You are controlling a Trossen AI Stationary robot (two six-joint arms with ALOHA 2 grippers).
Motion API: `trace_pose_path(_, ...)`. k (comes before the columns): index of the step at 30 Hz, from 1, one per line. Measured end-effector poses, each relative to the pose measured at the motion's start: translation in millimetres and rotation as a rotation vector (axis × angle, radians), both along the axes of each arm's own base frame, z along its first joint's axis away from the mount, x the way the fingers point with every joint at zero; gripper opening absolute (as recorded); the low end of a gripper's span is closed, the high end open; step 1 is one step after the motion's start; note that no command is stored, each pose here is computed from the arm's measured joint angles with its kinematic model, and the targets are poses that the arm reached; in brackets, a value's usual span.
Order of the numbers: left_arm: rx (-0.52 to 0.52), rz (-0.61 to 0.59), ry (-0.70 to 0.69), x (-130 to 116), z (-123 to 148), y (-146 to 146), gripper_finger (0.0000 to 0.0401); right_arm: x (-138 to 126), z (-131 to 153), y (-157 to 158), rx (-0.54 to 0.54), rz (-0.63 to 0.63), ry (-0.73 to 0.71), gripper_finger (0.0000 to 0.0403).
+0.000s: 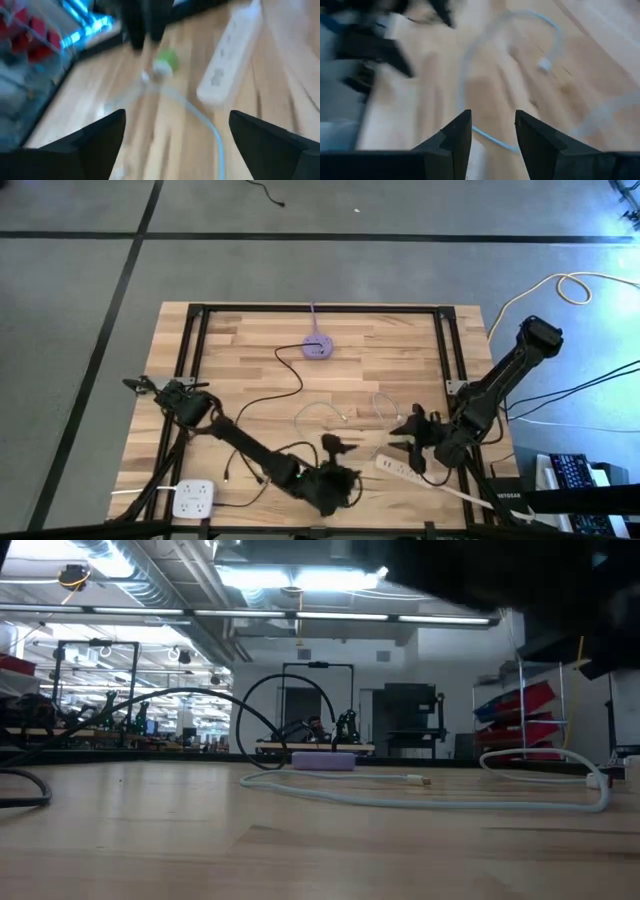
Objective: Insert USB
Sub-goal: Remove the black usb cable from the white outlet extension
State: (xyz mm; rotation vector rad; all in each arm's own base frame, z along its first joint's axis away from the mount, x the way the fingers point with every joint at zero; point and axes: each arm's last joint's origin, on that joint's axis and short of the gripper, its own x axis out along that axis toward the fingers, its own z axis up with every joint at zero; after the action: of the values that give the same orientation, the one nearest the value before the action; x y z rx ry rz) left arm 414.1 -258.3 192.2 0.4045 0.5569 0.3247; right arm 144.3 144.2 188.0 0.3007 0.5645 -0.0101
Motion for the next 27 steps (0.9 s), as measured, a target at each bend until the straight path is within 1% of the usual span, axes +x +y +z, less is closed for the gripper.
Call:
trace_pose_path(2,-0.051,0.024,0.065,-31,6,-15,0.0337,11,5,11,-0.028,0.087,-0.109,0.0131)
trace_pose_path(4,-0.065,0.037,0.159,-64,9,-28,0.0337,23,9,21,-0.069,0.181,-0.228,0.0131)
trace_pose_path(6,-0.079,0.041,0.262,-97,10,-40,0.0337,38,9,31,-0.1,0.231,-0.336,0.0131)
trace_pose_path(7,-0.093,0.068,0.278,-113,14,-44,0.0337,47,8,34,-0.139,0.235,-0.368,0.0131)
trace_pose_path(9,-0.14,0.128,0.265,-141,26,-50,0.0337,68,6,39,-0.21,0.223,-0.395,0.0131)
trace_pose_path(10,-0.166,0.147,0.257,-154,33,-52,0.0337,80,5,41,-0.226,0.217,-0.391,0.0131)
trace_pose_path(12,-0.199,0.149,0.272,-174,44,-57,0.0337,106,-1,46,-0.231,0.233,-0.362,0.0131)
trace_pose_path(14,-0.236,0.176,0.322,-189,49,-57,0.0337,134,-10,51,-0.23,0.238,-0.31,0.0131)
trace_pose_path(15,-0.257,0.211,0.37,-194,50,-55,0.0337,151,-11,56,-0.208,0.225,-0.302,0.0131)
trace_pose_path(16,-0.281,0.242,0.425,-198,51,-53,0.0337,166,-13,60,-0.201,0.207,-0.294,0.0131)
trace_pose_path(18,-0.344,0.274,0.582,-203,50,-53,0.0337,197,-15,70,-0.219,0.204,-0.295,0.0131)
trace_pose_path(20,-0.395,0.253,0.722,-207,46,-58,0.0337,224,-17,86,-0.272,0.248,-0.325,0.0131)
trace_pose_path(22,-0.42,0.211,0.818,-213,45,-63,0.0337,248,-18,104,-0.323,0.282,-0.369,0.0131)
trace_pose_path(25,-0.393,0.179,0.936,-229,46,-67,0.0337,280,-21,126,-0.338,0.317,-0.405,0.0131)
trace_pose_path(27,-0.383,0.156,0.99,-240,46,-72,0.0337,303,-24,132,-0.347,0.348,-0.377,0.0131)
